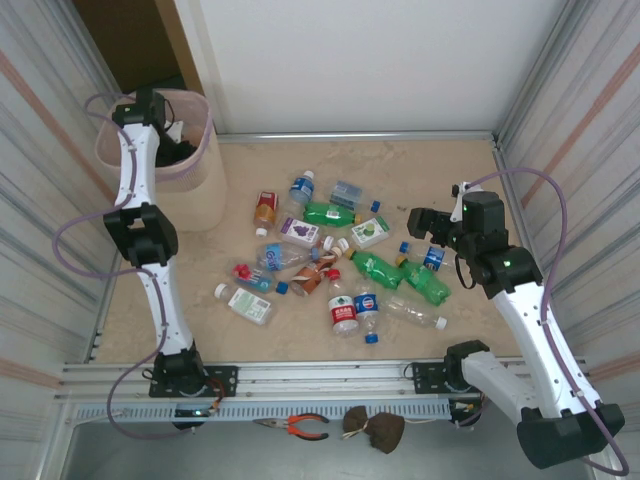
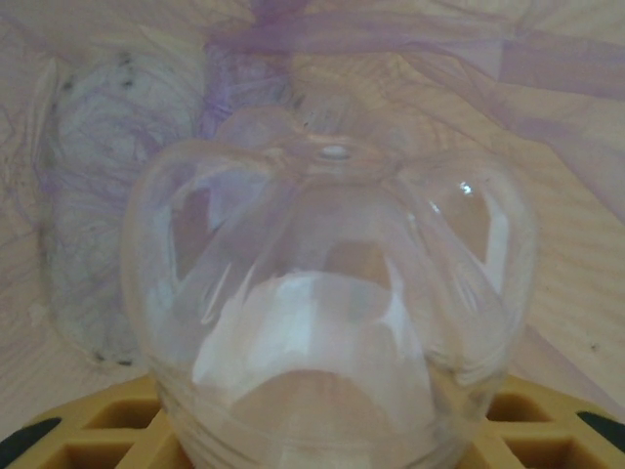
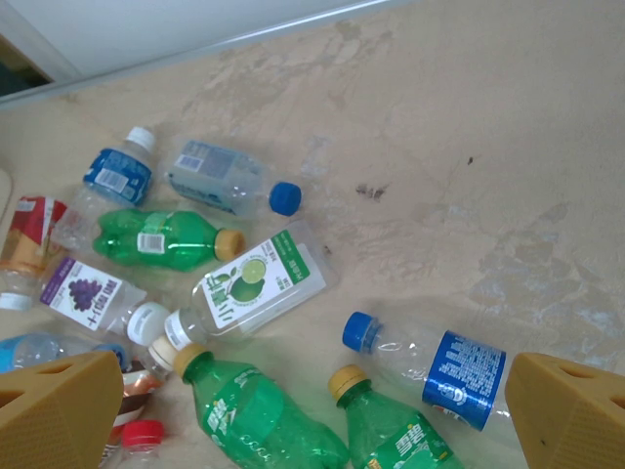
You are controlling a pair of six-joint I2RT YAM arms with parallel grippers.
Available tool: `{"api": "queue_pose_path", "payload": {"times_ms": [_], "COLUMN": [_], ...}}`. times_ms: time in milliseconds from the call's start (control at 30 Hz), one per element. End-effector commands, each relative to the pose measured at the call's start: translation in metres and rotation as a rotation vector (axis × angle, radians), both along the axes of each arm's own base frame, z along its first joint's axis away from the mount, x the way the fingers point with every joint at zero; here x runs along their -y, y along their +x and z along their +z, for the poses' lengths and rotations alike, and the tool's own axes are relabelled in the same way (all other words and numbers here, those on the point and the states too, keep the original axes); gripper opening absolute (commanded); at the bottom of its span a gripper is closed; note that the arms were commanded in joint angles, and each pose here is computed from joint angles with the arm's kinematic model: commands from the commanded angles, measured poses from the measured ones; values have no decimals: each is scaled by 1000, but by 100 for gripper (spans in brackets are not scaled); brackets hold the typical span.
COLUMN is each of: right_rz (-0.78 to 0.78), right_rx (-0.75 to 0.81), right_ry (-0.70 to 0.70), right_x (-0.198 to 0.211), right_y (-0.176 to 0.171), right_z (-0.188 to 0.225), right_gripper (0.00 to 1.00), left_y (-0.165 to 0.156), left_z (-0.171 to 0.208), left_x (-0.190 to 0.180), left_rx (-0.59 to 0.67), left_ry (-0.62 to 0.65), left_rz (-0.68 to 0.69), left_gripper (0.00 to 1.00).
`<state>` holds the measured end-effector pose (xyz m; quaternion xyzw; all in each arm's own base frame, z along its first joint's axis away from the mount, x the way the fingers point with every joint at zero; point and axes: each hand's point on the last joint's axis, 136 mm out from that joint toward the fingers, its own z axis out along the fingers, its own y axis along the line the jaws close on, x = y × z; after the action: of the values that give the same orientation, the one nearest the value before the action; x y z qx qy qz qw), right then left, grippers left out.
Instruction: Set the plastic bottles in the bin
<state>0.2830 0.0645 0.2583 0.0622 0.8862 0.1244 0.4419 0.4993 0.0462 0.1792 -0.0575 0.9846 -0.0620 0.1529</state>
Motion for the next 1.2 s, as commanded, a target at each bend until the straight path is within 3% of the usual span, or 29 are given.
{"api": "queue_pose_path", "payload": {"times_ms": [0, 267, 700, 967, 1167], "right_rz": [0, 0, 1, -1, 3], "right_rx": [-1, -17, -7, -2, 6], "right_ry": [19, 20, 22, 21, 22], "right_x": [-2, -3, -4, -3, -4], "right_y": [-3, -2, -5, -4, -4], "right_z": [0, -4, 1, 7, 13], "right_gripper": [99, 99, 99, 99, 99], "left_y": [-27, -43, -35, -33, -36], "left_z": [14, 13, 38, 75, 128], "left_x": [6, 21, 38, 41, 47], "left_rx": [-48, -100, -4, 105, 262], "left_ry": [14, 48, 1, 1, -16], "left_rz": [-31, -75, -104, -106, -108], "left_gripper": [51, 50, 72, 77, 76]}}
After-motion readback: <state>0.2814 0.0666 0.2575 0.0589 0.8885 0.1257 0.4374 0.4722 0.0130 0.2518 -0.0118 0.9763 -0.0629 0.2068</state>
